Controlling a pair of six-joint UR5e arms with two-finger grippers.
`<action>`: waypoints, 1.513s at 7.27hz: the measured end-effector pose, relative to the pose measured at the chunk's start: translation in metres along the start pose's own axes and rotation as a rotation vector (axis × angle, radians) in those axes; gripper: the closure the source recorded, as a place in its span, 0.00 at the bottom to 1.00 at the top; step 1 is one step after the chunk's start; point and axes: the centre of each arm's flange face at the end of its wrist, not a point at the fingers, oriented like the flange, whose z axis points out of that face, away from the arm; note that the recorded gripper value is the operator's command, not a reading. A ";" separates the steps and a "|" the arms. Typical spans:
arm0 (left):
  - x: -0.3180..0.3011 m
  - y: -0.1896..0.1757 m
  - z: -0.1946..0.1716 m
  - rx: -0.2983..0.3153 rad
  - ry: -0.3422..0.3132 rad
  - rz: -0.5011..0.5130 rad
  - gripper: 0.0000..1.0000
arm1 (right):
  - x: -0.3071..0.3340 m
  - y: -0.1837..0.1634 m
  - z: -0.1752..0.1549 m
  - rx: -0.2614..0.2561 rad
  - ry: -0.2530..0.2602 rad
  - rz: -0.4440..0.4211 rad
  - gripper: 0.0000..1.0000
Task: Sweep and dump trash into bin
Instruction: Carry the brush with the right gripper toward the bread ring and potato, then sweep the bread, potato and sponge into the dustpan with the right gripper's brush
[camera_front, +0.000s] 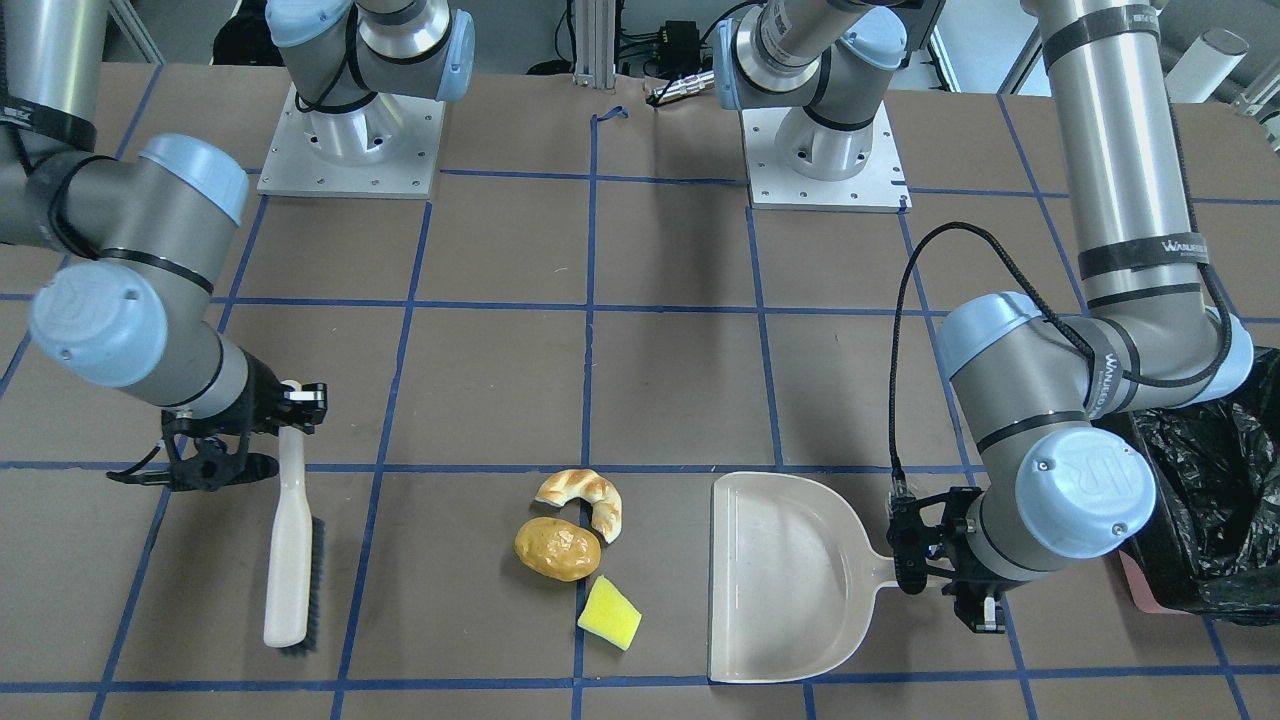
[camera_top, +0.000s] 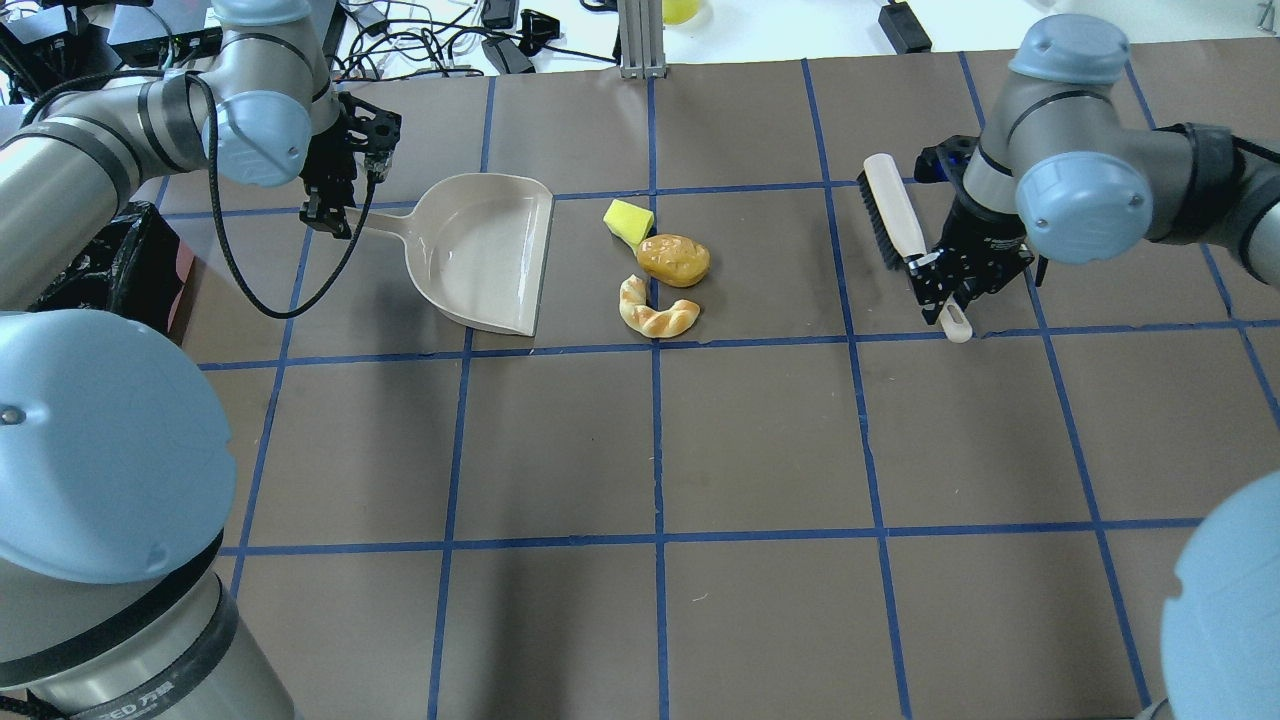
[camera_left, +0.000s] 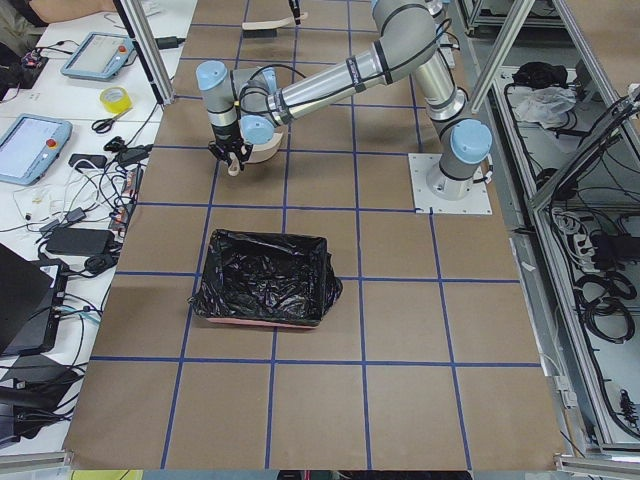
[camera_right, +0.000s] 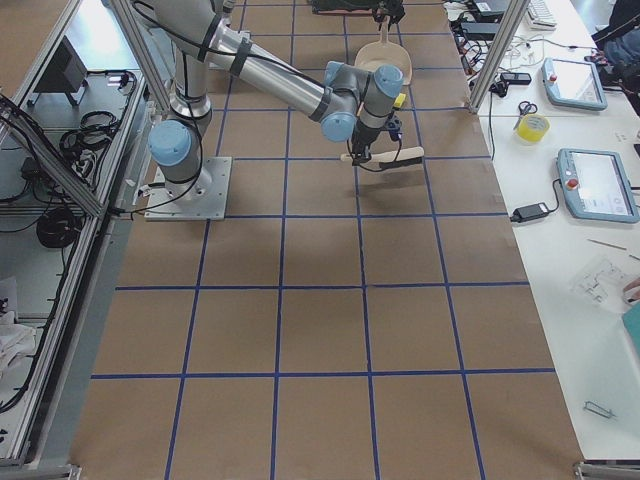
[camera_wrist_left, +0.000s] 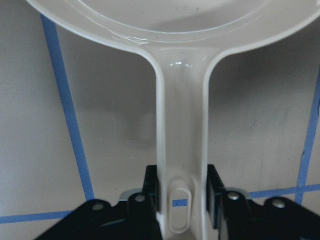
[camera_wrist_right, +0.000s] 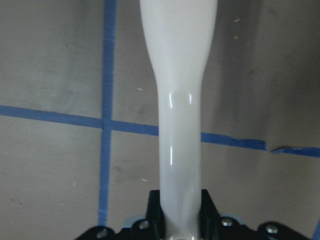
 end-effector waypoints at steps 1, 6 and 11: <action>0.000 -0.001 0.001 0.000 0.002 0.000 0.90 | -0.034 -0.003 0.004 -0.003 -0.017 0.043 1.00; -0.001 -0.001 0.003 0.001 0.004 -0.005 0.92 | -0.170 -0.018 0.014 -0.035 -0.029 0.137 1.00; -0.001 -0.007 0.005 0.000 0.007 -0.052 0.92 | -0.243 -0.033 0.024 -0.032 -0.047 0.164 1.00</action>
